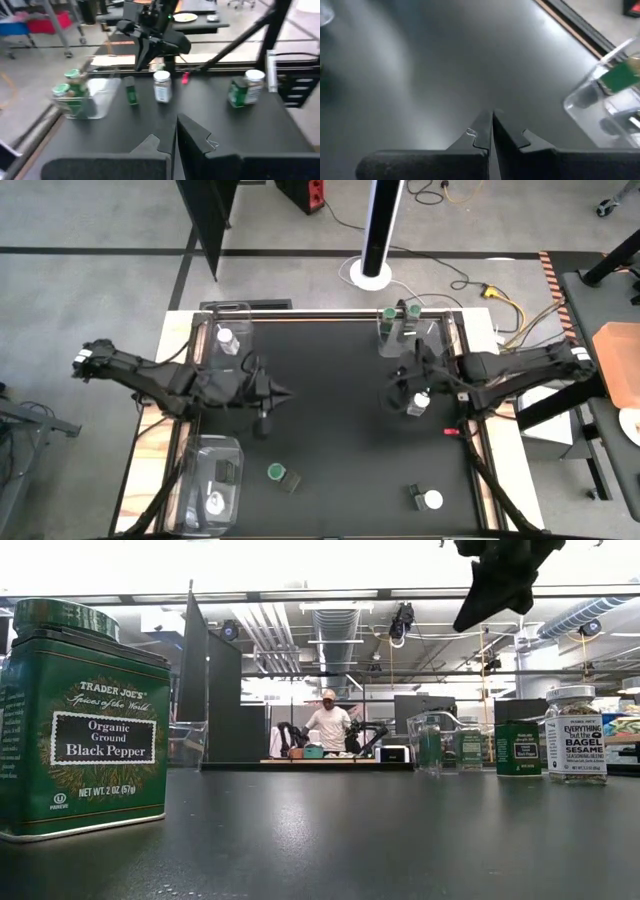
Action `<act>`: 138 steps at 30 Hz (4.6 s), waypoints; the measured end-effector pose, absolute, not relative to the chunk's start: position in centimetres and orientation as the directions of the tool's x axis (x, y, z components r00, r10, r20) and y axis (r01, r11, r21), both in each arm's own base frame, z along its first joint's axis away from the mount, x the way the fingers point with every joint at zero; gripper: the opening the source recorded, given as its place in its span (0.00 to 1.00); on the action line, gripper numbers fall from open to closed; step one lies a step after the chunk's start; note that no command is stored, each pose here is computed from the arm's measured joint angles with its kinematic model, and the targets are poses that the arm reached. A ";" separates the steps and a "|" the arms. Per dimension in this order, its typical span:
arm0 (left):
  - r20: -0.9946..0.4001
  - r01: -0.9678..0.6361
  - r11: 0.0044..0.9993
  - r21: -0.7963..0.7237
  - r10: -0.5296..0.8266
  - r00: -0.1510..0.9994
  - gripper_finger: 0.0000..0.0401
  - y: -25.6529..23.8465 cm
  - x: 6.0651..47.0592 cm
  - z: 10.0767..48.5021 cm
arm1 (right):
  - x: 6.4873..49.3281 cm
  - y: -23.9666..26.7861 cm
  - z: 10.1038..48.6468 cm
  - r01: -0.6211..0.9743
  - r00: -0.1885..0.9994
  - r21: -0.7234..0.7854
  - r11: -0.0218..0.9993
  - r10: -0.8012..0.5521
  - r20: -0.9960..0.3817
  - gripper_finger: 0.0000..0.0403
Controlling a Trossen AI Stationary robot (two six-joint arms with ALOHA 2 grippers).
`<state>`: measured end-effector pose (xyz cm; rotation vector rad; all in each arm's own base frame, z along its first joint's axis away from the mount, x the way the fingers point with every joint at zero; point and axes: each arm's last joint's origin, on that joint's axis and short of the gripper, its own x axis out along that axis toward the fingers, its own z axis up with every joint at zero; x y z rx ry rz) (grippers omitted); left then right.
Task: Sort spices by type
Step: Put the bottom left black seasoning can into the bottom transparent bin
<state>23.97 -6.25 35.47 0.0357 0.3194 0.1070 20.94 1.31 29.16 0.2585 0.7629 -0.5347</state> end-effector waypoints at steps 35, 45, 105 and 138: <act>-0.566 -0.287 0.938 -0.194 0.132 0.813 0.00 -15.8 25.8 33.8 | 28.4 10.4 25.0 -0.080 0.837 -0.120 0.990 0.002 -0.548 0.14; -0.674 -0.303 0.945 -0.124 0.144 0.725 0.00 -22.8 27.4 31.7 | 27.9 12.1 24.7 -0.120 0.842 -0.078 0.990 0.060 -0.536 0.20; -0.986 -0.495 0.861 0.117 0.161 0.046 0.00 -22.9 38.0 24.8 | 21.4 13.6 23.8 -0.060 0.899 -0.041 0.997 0.037 -0.437 0.02; -0.982 -0.438 0.881 0.180 0.189 -0.024 0.00 -23.3 37.3 22.8 | 21.4 13.6 23.7 -0.052 0.898 -0.028 0.998 0.035 -0.439 0.02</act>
